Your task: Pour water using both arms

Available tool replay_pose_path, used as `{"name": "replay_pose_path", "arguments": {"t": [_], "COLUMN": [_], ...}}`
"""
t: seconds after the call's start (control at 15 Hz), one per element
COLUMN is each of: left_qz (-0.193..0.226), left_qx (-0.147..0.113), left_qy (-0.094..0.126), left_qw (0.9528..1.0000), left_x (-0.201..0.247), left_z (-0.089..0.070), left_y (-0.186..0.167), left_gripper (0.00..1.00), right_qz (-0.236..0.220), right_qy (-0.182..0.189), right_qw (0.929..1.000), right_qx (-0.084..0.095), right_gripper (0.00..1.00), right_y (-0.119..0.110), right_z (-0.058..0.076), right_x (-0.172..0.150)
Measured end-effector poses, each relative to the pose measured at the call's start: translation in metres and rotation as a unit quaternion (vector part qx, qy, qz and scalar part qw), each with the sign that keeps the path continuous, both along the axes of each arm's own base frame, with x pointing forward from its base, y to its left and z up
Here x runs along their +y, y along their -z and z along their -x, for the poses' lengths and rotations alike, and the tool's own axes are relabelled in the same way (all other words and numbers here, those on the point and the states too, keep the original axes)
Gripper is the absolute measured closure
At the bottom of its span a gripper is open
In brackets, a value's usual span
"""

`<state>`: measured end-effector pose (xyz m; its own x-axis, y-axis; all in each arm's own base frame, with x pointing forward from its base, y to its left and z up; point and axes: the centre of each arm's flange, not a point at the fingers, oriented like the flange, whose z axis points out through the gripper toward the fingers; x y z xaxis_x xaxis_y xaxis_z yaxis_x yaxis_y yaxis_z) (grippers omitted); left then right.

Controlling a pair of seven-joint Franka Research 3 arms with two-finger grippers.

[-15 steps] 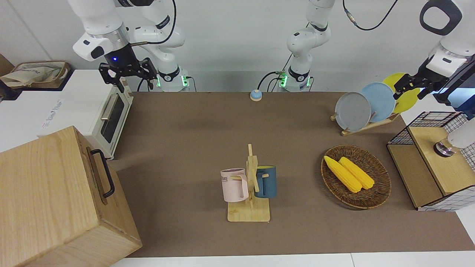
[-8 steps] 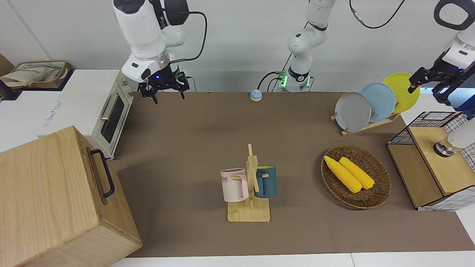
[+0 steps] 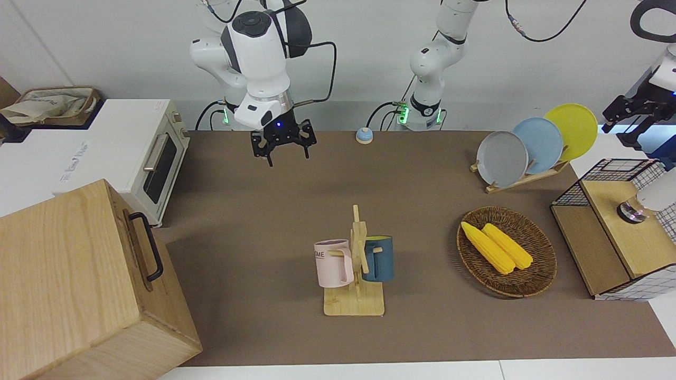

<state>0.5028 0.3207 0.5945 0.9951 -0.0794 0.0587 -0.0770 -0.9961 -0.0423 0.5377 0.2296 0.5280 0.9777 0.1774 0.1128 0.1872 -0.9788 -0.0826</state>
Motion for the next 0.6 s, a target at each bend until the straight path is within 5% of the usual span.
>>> {"name": "replay_pose_path", "arguments": {"t": [0.6], "left_qz": [-0.012], "left_qx": [-0.086], "left_qy": [-0.013], "left_qw": [0.9961], "left_x": [0.019], "left_z": [-0.025], "left_y": [0.008], "left_gripper": [0.00], "right_qz": [0.035], "right_qy": [-0.038], "right_qw": [0.9942], "right_qx": [-0.094], "right_gripper": [0.00], "right_y": [0.057], "right_z": [-0.047], "right_x": [0.008]}}
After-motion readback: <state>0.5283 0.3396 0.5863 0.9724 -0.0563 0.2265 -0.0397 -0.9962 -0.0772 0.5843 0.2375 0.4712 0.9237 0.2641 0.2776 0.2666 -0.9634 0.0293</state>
